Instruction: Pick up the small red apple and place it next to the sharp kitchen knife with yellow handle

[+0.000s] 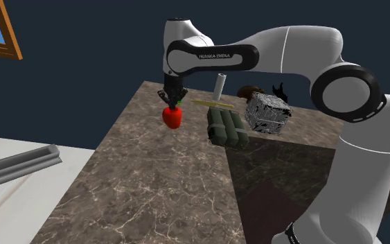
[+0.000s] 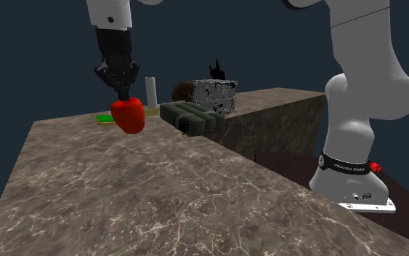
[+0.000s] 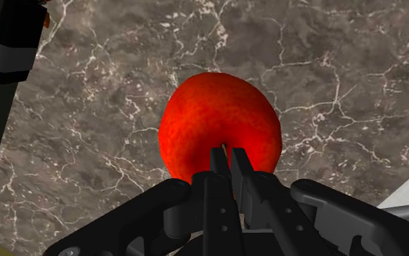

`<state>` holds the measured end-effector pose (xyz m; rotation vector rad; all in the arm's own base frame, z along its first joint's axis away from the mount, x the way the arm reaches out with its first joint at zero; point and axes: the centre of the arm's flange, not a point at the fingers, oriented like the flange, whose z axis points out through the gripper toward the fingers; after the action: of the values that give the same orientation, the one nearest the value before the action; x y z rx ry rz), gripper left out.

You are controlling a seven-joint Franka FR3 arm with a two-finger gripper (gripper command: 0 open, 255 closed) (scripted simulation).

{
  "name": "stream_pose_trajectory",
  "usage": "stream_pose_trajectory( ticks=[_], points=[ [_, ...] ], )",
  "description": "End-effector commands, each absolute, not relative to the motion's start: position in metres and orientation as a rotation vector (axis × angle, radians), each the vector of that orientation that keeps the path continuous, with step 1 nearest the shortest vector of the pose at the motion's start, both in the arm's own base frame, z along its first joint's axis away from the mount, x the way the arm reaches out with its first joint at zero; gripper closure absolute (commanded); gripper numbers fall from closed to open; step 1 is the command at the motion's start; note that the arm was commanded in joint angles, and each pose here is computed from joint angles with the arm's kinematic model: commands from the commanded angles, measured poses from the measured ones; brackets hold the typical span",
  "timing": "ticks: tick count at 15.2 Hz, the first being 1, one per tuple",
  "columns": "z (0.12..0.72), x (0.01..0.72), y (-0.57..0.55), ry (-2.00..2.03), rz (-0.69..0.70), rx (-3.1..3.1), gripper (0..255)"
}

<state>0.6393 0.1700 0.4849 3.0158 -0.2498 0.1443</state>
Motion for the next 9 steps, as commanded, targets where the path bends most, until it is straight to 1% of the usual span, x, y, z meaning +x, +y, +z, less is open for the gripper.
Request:
stream_pose_trajectory(
  ticks=[1, 9],
  points=[
    [0.496, 0.639, 0.169, -0.25, 0.144, 3.016, 255],
    [0.538, 0.639, 0.169, -0.25, 0.144, 3.016, 255]
  ],
)
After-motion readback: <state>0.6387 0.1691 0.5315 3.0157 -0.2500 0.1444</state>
